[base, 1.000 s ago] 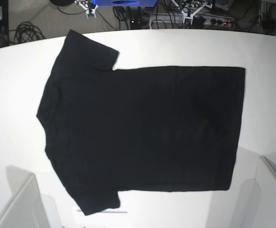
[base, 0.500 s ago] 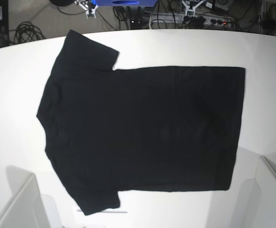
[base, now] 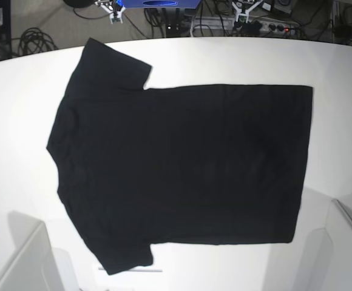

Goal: Fold the T-shirt properly

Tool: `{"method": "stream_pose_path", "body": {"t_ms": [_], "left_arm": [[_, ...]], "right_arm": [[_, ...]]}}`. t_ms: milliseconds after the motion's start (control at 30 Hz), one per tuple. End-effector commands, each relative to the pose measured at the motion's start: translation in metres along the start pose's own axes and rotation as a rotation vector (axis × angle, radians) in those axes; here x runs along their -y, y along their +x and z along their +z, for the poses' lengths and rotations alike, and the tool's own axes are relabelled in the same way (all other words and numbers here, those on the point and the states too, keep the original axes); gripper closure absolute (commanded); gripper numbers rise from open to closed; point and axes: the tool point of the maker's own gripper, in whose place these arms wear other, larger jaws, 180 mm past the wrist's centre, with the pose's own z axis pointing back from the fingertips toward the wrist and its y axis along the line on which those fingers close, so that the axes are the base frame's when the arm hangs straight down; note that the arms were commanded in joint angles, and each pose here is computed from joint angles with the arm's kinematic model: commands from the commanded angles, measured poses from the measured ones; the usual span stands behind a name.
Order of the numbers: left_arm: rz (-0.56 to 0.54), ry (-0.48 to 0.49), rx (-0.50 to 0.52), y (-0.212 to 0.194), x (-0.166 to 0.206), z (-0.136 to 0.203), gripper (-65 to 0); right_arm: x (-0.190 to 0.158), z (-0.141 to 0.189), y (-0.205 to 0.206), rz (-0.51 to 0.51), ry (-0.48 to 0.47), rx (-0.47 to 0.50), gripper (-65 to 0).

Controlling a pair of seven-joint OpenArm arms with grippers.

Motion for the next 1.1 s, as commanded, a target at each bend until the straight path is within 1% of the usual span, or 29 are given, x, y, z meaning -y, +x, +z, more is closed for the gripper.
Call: {"method": "stream_pose_path", "body": {"t_ms": [0, 200, 300, 400, 500, 600, 733, 833, 900, 1000, 1067], "left_arm": [[0.001, 0.007, -0.012, -0.007, -0.001, 0.000, 0.0], [-0.023, 0.008, -0.020, -0.012, -0.003, 0.001, 0.0], [-0.024, 0.007, -0.024, -0.018, -0.002, 0.001, 0.0], [-0.018, 0.007, 0.014, -0.008, -0.002, 0.002, 0.0], [-0.014, 0.003, 0.040, -0.002, 0.000, 0.003, 0.0], [-0.018, 0.002, 0.036, -0.010, 0.001, 0.004, 0.0], [-0.034, 0.003, 0.070, -0.015, 0.000, 0.008, 0.0], [-0.051, 0.026, 0.111, -0.018, -0.017, 0.016, 0.0], [-0.060, 0.027, 0.140, -0.020, -0.018, 0.022, 0.0], [-0.079, 0.045, 0.181, -0.023, -0.032, 0.034, 0.0], [-0.089, 0.044, 0.198, -0.026, -0.033, 0.041, 0.0]], "right_arm": [[0.004, 0.000, -0.005, 0.005, -0.009, -0.008, 0.0], [0.005, 0.000, -0.011, 0.005, -0.011, -0.014, 0.0], [0.016, 0.001, -0.010, 0.006, -0.028, 0.008, 0.0], [0.018, 0.002, -0.009, 0.006, -0.033, 0.028, 0.0], [0.027, 0.002, -0.011, 0.004, -0.046, 0.026, 0.0], [0.030, 0.003, -0.021, 0.003, -0.049, 0.016, 0.0], [0.030, 0.004, -0.036, -0.001, -0.050, 0.012, 0.0], [0.030, 0.008, -0.042, -0.002, -0.051, 0.032, 0.0], [0.036, 0.011, -0.048, -0.045, -0.063, 0.043, 0.0], [0.047, 0.015, -0.055, -0.133, -0.089, 0.059, 0.0], [0.053, 0.018, -0.059, -0.164, -0.101, 0.067, 0.0]]}}
